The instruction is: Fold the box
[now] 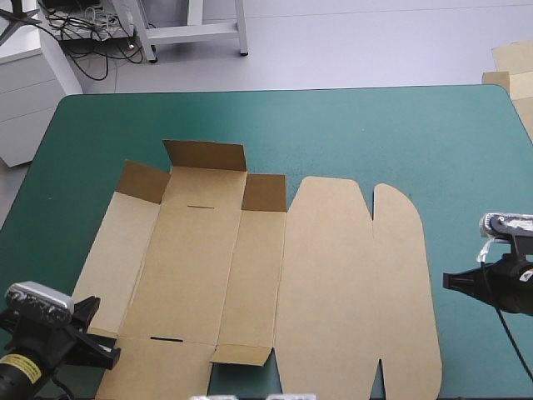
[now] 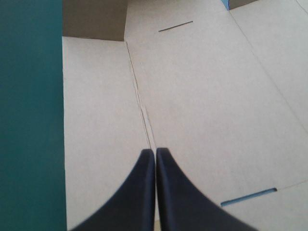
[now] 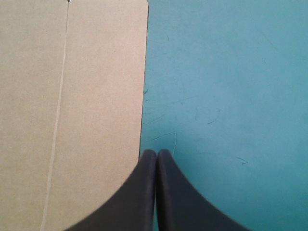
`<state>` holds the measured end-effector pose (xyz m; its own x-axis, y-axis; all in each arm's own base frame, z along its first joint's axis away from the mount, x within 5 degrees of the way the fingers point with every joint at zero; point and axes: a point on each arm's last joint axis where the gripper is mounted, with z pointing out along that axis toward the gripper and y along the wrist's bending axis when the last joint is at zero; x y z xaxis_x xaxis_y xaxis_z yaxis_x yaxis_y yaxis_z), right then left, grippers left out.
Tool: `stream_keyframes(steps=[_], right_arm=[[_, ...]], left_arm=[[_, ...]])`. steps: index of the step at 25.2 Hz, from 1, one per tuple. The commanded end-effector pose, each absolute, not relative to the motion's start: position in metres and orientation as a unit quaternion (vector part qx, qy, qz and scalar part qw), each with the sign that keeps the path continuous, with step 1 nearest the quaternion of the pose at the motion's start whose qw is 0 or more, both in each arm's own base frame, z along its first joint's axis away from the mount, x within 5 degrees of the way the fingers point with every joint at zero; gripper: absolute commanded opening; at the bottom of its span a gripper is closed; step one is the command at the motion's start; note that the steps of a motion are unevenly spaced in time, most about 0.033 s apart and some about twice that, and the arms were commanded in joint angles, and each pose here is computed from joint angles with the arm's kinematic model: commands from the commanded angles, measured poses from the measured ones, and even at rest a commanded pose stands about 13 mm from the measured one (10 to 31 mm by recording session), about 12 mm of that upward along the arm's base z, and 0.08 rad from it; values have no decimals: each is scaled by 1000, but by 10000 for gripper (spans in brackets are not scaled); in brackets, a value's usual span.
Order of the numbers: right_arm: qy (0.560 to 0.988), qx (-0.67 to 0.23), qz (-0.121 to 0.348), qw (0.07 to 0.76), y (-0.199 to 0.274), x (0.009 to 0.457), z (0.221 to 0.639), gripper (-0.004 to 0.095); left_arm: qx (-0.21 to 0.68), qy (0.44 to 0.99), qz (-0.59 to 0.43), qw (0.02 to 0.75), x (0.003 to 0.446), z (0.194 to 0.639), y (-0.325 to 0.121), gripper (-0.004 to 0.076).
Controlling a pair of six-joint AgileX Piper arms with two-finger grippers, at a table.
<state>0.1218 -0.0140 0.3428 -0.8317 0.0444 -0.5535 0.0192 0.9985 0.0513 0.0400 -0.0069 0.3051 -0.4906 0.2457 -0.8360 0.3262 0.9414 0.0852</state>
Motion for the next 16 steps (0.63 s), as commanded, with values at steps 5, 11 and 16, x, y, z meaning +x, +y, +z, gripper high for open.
stream_keyframes(steps=[5,11,16], right_arm=[[947,28,47,317,-10,120,343,-15],[947,26,52,317,-9,120,343,-15],[950,21,53,308,-8,118,342,-15]], left_arm=[[169,844,-1,509,113,408,-31,-10],[162,852,102,488,174,457,-37,-10],[101,881,94,453,233,468,-10,-8]])
